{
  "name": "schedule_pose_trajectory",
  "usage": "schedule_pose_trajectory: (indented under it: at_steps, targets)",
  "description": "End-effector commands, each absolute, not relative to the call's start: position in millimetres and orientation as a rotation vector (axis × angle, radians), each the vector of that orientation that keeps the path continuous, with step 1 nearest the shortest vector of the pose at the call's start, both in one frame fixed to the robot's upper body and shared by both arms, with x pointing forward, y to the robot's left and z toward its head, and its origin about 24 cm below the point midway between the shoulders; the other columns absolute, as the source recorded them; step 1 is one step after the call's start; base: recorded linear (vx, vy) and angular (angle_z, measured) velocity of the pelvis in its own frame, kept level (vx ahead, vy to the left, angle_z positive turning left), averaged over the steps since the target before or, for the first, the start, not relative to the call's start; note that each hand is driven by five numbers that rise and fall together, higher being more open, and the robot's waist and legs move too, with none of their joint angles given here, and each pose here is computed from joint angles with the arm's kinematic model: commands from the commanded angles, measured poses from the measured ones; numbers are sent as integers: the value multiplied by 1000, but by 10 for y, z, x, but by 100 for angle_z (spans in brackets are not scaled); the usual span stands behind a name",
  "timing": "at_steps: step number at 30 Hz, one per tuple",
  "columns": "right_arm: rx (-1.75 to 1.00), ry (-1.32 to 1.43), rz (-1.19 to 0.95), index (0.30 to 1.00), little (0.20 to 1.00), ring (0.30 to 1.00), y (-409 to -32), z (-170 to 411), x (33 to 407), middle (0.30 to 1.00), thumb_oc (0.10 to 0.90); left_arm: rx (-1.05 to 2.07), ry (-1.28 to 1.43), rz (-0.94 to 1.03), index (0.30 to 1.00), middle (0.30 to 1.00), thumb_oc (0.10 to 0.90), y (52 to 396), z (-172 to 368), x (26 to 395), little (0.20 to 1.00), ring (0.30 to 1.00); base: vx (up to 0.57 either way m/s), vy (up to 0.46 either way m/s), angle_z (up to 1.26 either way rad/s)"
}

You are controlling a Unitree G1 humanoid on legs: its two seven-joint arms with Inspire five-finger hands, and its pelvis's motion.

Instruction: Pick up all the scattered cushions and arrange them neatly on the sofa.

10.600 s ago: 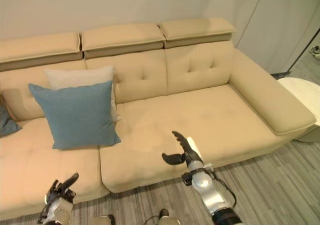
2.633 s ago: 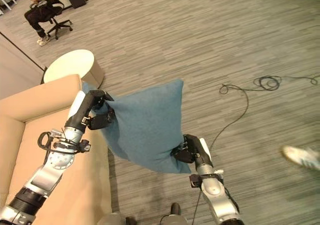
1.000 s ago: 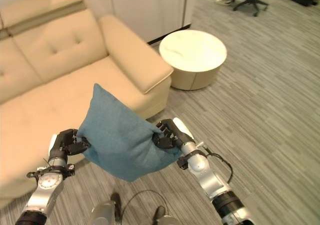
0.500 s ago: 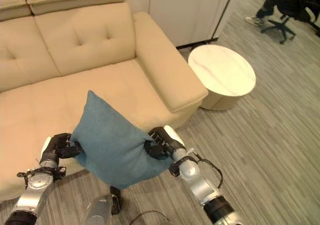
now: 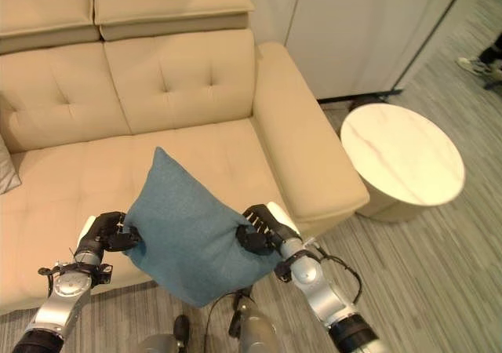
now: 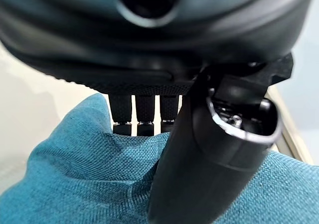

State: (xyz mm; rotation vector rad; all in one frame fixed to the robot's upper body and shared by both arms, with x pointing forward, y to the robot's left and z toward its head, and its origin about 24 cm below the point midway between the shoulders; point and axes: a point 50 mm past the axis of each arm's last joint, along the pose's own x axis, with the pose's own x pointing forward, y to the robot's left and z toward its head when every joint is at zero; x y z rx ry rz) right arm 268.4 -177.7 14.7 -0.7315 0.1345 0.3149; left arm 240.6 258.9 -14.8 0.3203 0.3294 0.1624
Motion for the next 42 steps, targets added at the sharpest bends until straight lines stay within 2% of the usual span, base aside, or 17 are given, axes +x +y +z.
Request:
schedule_pose_trajectory:
  at_steps: [1,6,11,19,23,25,26,28,29,31,34,42]
  targets:
    - [-660,-181,248,300,300,300,-1659,791,2956,300,400,367,11,122,300,300,400,2544,488,2728,300,300,501,-47,32]
    - [-672,-162,273,300,300,300,-1681,752,2928,300,400,357,61,132,300,300,400,2588,372,2621,300,300,402,-131,33]
    - [-700,-211,304,300,300,300,-1589,881,3020,300,400,344,54,174,300,300,400,2668,406,2584,300,300,290,-112,-53]
    - [-771,-387,377,300,300,300,-1209,1265,3293,300,400,386,-129,265,300,300,400,2802,863,2751,300,300,397,220,-38]
    - [-866,-493,359,300,300,300,-1099,1595,3450,300,400,413,-273,236,300,300,400,2682,1252,3008,300,300,307,184,-25]
    - [-945,-569,353,300,300,300,-1038,1823,3504,300,400,426,-319,240,300,300,400,2666,1356,3021,300,300,346,155,-20]
    - [-1086,-637,316,300,300,300,-1078,2108,3585,300,400,424,-354,219,300,300,400,2619,1432,3051,300,300,300,138,-22]
    - [-1140,-670,293,300,300,300,-1086,2279,3633,300,400,412,-378,216,300,300,400,2598,1489,3082,300,300,118,71,67]
    - [-1241,-730,217,300,300,300,-1129,2616,3709,300,400,408,-434,202,300,300,400,2531,1641,3183,300,300,27,39,78]
    - [-1272,-756,170,300,300,300,-1167,2784,3734,300,400,404,-456,192,300,300,400,2487,1718,3246,300,300,-8,19,-14]
    - [-1389,-835,-18,300,300,300,-1320,3328,3752,300,400,361,-522,191,300,300,400,2359,1905,3394,300,300,-40,31,-1]
    - [-1481,-815,-266,300,300,300,-1502,3886,3816,300,400,215,-516,258,300,300,400,2196,1929,3594,300,300,-34,6,-9]
